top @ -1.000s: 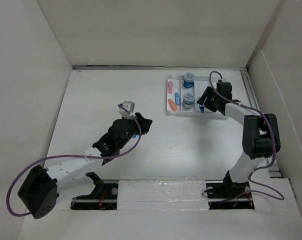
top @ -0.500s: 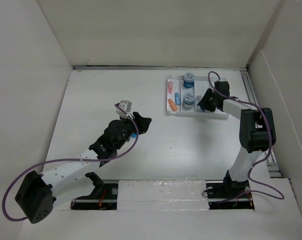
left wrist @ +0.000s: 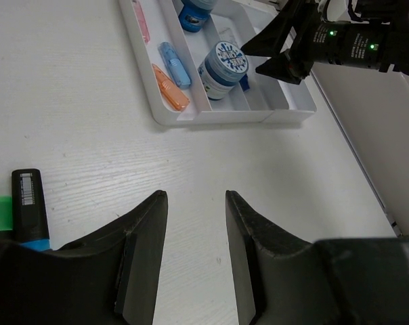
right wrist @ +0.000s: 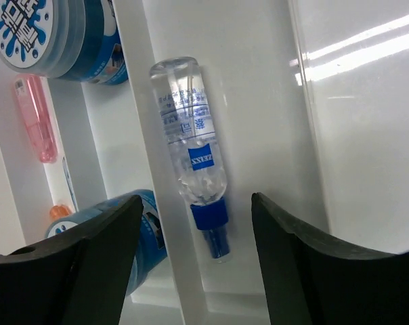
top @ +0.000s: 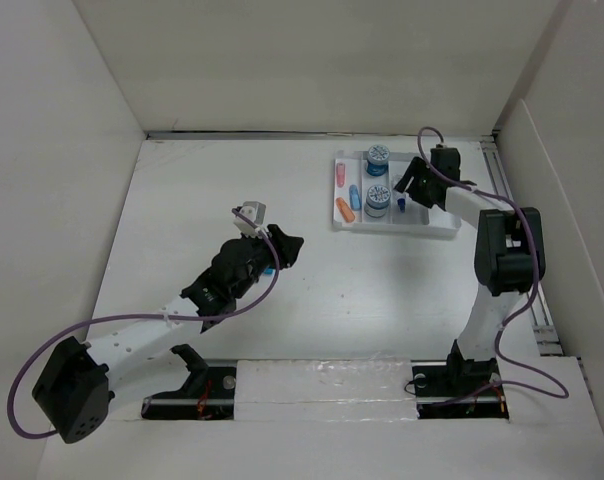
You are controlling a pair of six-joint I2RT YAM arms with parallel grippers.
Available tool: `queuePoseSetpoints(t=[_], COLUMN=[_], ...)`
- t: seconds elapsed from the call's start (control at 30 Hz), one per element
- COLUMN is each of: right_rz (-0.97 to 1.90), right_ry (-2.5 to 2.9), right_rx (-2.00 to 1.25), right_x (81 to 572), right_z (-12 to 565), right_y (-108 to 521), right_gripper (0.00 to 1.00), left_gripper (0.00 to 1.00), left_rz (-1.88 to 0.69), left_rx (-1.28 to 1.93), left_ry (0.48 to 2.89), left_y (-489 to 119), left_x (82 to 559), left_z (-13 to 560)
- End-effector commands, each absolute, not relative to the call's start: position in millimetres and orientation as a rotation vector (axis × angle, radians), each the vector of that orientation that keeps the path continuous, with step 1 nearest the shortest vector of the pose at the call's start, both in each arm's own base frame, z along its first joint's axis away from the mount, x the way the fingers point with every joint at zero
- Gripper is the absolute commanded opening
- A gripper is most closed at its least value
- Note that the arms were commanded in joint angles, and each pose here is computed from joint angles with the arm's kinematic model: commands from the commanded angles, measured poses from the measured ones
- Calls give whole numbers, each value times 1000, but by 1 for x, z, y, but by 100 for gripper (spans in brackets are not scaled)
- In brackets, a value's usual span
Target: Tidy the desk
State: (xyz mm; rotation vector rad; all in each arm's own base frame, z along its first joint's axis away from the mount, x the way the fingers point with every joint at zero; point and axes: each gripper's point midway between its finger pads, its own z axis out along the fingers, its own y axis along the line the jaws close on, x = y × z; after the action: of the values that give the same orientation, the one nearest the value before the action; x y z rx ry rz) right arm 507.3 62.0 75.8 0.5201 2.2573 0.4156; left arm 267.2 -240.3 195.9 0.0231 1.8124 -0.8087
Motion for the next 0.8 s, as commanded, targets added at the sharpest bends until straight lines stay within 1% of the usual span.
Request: queuePoseSetpoints(t=[0.0,0.03,0.1,0.13,0.17,0.2,0.23,0.27,0.3,0.33,0.37,0.4,0.43,0.47,0.53,0.57,0.6,0.63,0.67,0.7,0.73,0.77], right_rz=[391,378,362,356,358,352,347,373,370,376,425,425,440,490,506,526,553,552,577,616,600,599], right_ry=[2157,2114,2095,2077,2016,2008,1980,1883,1861,1868,1870,1853,1874,1892,1926,1936,1949,1980,1976,1986,2028,2041], right_rx=[494,481,479,471,460,446,412,369,350,318,240,214,178,90,28,-12,-84,-124,-154,-220,-262,-295], right_x=[524,524,523,521,516,507,500,491,483,471,455,443,431,409,390,382,362,354,349,333,330,327], right_z=[109,130,138,148,177,181,194,233,241,239,243,252,244,241,224,221,216,201,206,203,182,175], right_y=[54,51,48,46,44,50,62,73,83,97,137,153,174,218,257,276,308,326,344,369,384,396], right_gripper=[71,76,76,75,72,67,58,42,16,5,0,0,0,0,1,6,16,24,31,44,51,56], left_gripper=[36,36,36,36,35,35,34,33,29,17,11,5,0,0,0,0,3,12,16,22,32,35], left_rz=[-817,-814,-811,-809,-810,-807,-793,-782,-770,-735,-734,-735,-716,-714,-732,-738,-758,-756,-758,-757,-750,-756], left_rx=[10,5,5,3,-1,-11,-44,-71,-102,-158,-204,-241,-303,-338,-419,-440,-469,-522,-557,-599,-646,-664], left_ry=[1773,1775,1780,1784,1783,1779,1765,1756,1747,1726,1707,1681,1632,1608,1526,1500,1469,1423,1402,1392,1351,1332], left_y=[-239,-239,-239,-239,-239,-237,-231,-226,-220,-207,-200,-192,-176,-168,-148,-142,-136,-123,-116,-110,-97,-93], left_x=[271,272,272,272,272,272,273,274,274,275,274,272,270,267,259,257,253,249,248,246,242,240], left_z=[207,205,204,205,205,206,208,210,212,214,217,222,227,227,237,241,245,248,247,244,247,249])
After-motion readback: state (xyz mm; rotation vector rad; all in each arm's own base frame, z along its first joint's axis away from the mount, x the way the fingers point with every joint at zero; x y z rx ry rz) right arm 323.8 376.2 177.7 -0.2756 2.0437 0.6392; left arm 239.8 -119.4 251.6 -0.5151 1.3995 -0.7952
